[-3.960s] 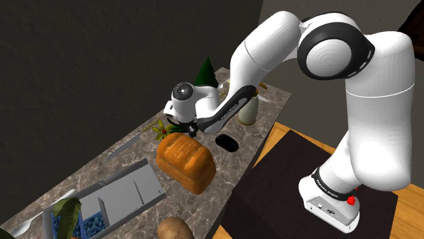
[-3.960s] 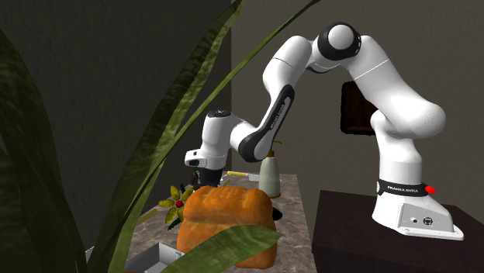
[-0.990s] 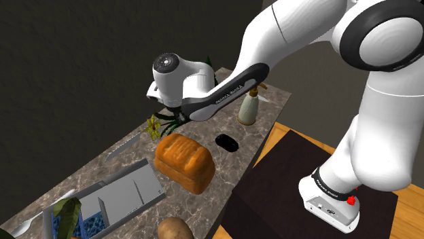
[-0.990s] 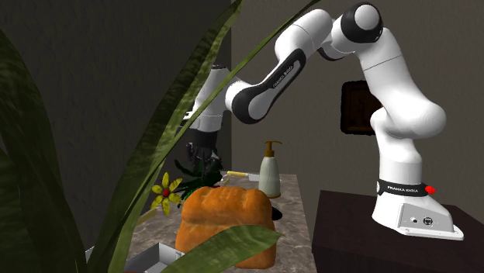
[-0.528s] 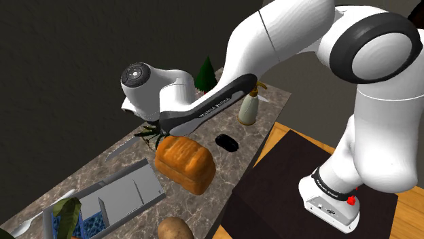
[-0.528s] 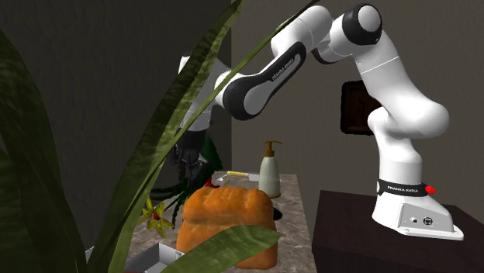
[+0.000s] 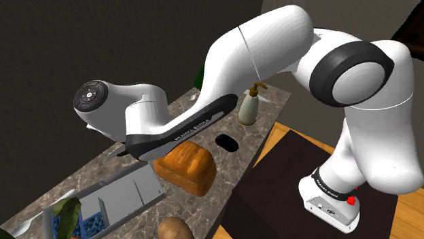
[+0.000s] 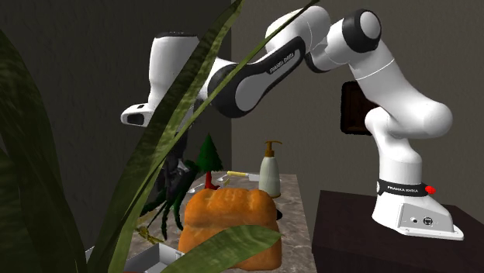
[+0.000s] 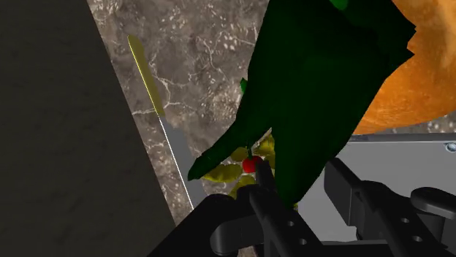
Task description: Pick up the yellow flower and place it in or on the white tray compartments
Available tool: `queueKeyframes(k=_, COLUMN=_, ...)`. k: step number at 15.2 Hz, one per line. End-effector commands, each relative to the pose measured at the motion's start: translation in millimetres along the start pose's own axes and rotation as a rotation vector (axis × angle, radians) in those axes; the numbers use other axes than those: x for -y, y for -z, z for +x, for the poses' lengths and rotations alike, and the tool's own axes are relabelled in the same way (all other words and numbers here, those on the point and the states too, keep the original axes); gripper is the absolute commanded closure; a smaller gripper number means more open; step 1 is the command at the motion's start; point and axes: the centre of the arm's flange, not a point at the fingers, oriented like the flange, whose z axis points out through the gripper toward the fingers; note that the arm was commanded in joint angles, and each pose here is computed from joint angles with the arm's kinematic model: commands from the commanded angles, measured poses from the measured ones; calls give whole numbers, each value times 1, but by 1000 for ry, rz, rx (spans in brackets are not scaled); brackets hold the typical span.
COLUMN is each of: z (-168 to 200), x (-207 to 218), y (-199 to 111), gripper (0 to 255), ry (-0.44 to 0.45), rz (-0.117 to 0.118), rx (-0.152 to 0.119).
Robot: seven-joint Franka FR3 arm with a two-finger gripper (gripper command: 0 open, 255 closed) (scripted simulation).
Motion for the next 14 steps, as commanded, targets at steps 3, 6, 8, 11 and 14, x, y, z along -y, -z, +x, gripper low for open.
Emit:
queueKeyframes(k=3, z=49, x=22, y=13, gripper=255, ry=3, rz=6, rx=5)
queueKeyframes(k=6, z=85, x=35, y=24, gripper=255, ry=3, rz=6, rx=5)
queueKeyframes(k=8, z=109, x=43, y=31, gripper=255, ry=3, rz=6, rx=5)
queueKeyframes(k=11, z=135, x=54, y=34, gripper=255, ry=3, rz=6, rx=5)
queueKeyframes(k=14, z=137, x=60, y=19, gripper=255, ry=3, rz=6, rx=5)
